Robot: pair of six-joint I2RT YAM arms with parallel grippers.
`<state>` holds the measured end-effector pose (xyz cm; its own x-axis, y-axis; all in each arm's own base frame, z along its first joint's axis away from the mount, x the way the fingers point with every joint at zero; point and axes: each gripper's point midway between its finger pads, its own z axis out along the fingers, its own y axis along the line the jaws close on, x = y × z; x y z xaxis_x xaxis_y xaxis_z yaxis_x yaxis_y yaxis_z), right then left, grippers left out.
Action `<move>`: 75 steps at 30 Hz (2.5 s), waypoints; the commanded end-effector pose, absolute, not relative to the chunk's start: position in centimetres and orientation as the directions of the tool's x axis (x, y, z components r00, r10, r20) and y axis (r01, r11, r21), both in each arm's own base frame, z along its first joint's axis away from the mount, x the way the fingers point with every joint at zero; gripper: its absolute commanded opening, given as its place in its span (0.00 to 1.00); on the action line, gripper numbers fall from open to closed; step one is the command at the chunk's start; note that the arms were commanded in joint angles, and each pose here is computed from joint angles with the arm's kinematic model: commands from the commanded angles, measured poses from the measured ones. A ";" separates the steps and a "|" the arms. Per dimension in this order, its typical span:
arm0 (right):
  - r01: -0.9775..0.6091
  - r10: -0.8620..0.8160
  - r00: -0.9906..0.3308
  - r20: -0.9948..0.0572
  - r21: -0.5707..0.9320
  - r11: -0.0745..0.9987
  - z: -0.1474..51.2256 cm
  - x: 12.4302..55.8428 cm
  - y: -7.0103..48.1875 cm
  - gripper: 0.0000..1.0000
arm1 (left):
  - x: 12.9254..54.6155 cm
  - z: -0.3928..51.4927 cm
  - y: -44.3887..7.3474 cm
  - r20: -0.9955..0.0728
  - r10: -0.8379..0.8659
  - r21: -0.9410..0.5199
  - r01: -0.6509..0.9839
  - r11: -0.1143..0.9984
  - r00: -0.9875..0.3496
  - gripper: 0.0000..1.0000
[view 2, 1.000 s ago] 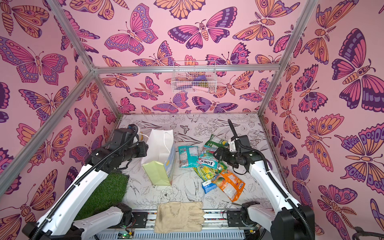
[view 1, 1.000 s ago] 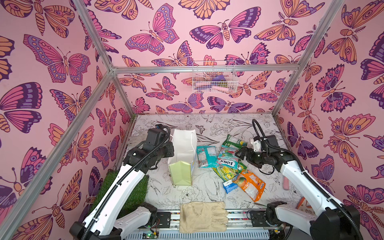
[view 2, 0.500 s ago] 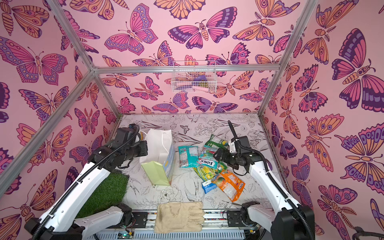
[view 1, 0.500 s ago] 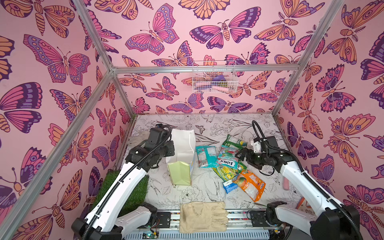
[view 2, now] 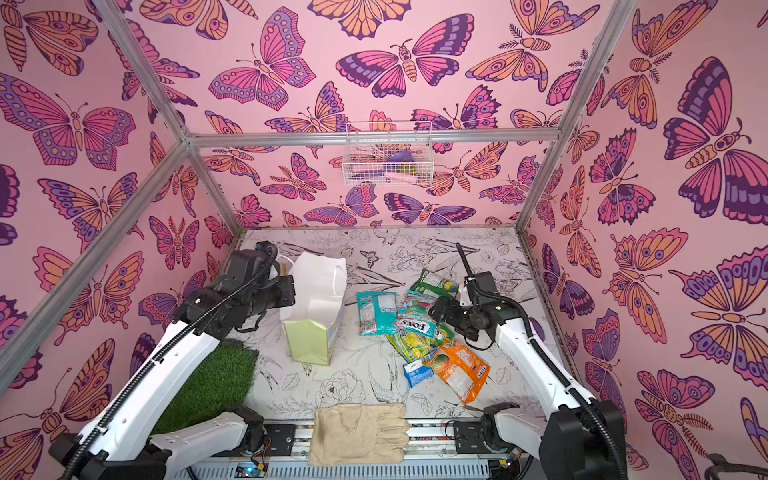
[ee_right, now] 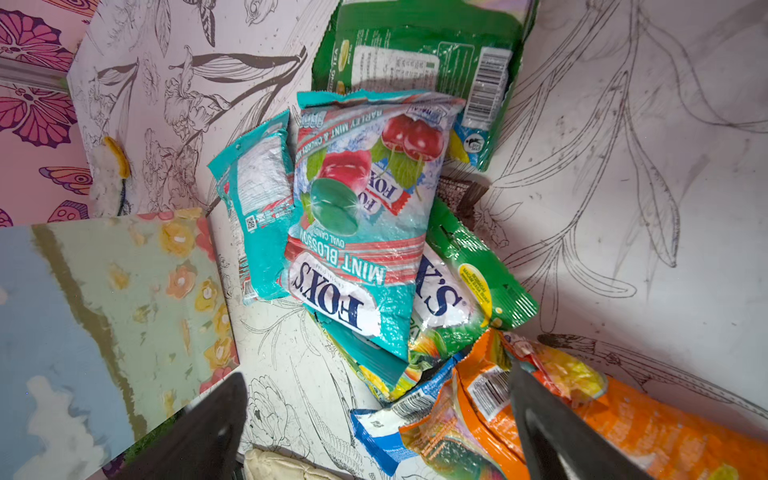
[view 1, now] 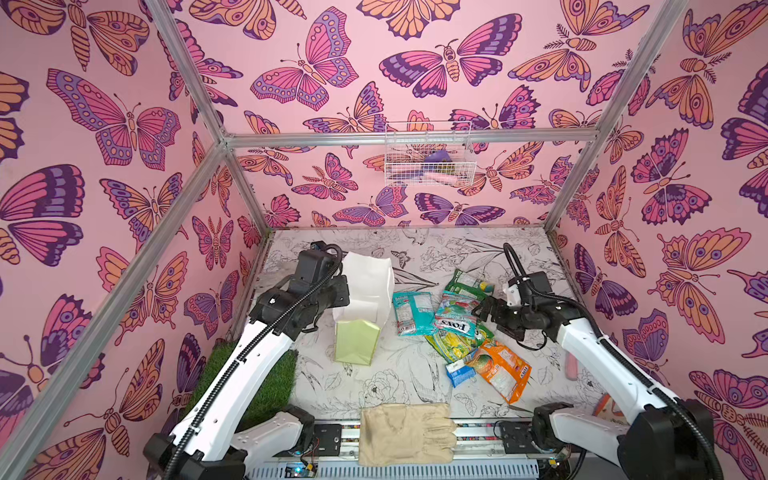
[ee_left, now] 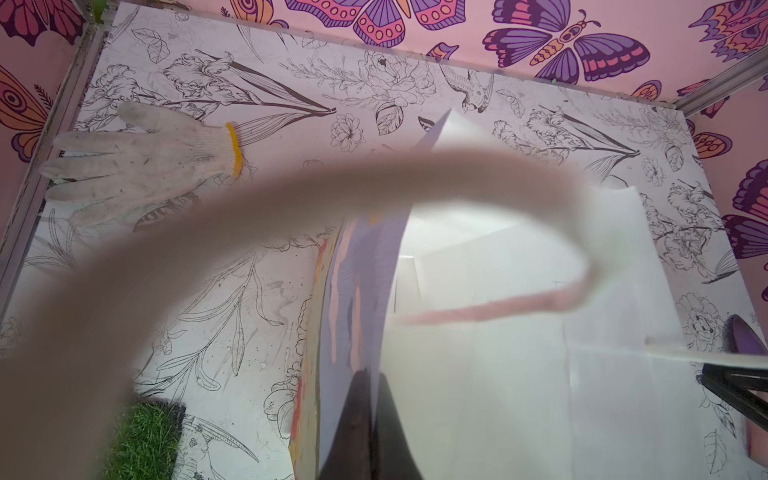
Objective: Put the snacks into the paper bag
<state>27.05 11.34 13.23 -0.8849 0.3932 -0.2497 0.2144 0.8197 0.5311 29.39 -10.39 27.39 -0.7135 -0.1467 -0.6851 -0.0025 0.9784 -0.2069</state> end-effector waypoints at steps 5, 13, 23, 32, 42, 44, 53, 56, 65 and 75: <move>0.330 0.467 -0.852 -0.235 0.450 0.829 12.0 25.3 9.2 1.00 | 30.3 28.8 -11.3 -0.713 -0.171 -0.251 0.021 0.968 -0.680 0.00; 0.514 0.614 -0.766 -0.192 0.390 0.764 9.8 21.6 6.7 0.99 | 30.2 28.8 -11.3 -0.715 -0.188 -0.270 0.018 0.963 -0.674 0.00; 0.379 0.554 -0.808 -0.200 0.544 0.748 12.0 24.5 9.9 0.93 | 29.6 28.3 -10.7 -0.706 -0.214 -0.288 -0.003 0.958 -0.675 0.00; 0.324 0.504 -0.847 -0.169 0.587 0.742 11.9 28.2 12.2 0.84 | 29.3 28.3 -10.6 -0.702 -0.228 -0.301 -0.008 0.953 -0.674 0.00; 0.304 0.468 -0.873 -0.139 0.594 0.745 9.5 30.5 13.6 0.76 | 29.3 28.1 -10.6 -0.696 -0.237 -0.308 -0.016 0.951 -0.678 0.00; 0.299 0.457 -0.878 -0.139 0.588 0.752 9.0 30.7 13.7 0.75 | 29.2 28.0 -10.6 -0.695 -0.239 -0.310 -0.017 0.951 -0.678 0.00; 0.289 0.439 -0.889 -0.127 0.589 0.755 7.6 32.0 14.8 0.63 | 29.0 28.0 -10.5 -0.692 -0.252 -0.319 -0.026 0.947 -0.677 0.00; 0.281 0.433 -0.891 -0.134 0.587 0.759 7.5 32.3 15.1 0.61 | 29.0 28.2 -10.5 -0.691 -0.258 -0.328 -0.025 0.944 -0.676 0.00; 0.286 0.434 -0.890 -0.138 0.573 0.768 6.5 32.7 15.3 0.52 | 28.7 27.9 -10.4 -0.686 -0.265 -0.331 -0.033 0.943 -0.678 0.00; 0.286 0.440 -0.885 -0.153 0.568 0.772 7.1 32.6 15.1 0.17 | 28.8 27.6 -10.3 -0.681 -0.273 -0.330 -0.048 0.943 -0.679 0.00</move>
